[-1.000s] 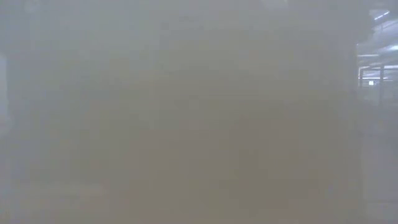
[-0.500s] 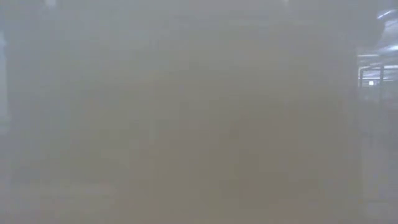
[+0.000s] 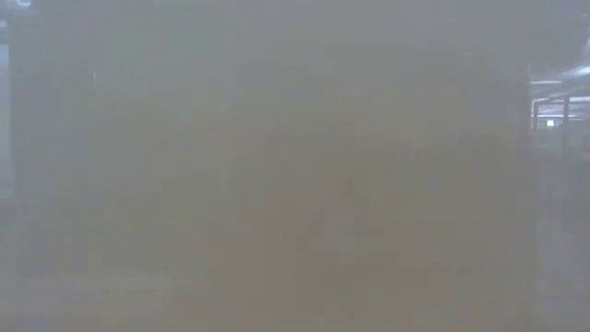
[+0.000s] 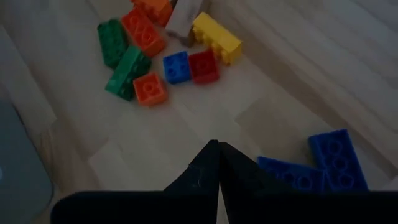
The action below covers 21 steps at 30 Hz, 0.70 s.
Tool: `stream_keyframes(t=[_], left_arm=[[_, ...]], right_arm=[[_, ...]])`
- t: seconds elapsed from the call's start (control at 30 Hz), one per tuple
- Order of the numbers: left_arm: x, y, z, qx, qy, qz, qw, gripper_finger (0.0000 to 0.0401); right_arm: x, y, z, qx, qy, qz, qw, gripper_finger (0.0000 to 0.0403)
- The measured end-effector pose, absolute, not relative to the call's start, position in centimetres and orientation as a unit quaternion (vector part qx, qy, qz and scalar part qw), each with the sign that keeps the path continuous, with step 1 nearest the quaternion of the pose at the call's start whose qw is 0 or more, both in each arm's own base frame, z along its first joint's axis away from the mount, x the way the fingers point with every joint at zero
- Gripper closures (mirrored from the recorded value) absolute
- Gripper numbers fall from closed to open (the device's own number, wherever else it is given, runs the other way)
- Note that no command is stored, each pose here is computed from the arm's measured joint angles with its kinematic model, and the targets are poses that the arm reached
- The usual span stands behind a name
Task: Sort blocks by size
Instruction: Put the brown block into the gray bin
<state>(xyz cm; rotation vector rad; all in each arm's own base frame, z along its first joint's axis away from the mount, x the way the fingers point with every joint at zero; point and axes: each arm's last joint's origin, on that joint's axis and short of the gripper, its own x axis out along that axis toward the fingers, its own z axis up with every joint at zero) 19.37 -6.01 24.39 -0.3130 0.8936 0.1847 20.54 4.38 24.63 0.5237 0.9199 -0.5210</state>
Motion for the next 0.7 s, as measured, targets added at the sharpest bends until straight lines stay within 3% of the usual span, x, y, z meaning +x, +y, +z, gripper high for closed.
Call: stream_keyframes(t=[0.37,0.7], left_arm=[[18.9,-13.2,20.7,-0.335,0.511,0.151,0.777,0.0304],[18.4,-15.9,17.6,-0.371,0.576,0.203,0.699,0.0304]], right_arm=[[20.2,4.4,24.4,0.218,0.465,-0.226,0.828,0.0382],[20.2,4.4,24.4,0.19,0.472,-0.21,0.835,0.0382]])
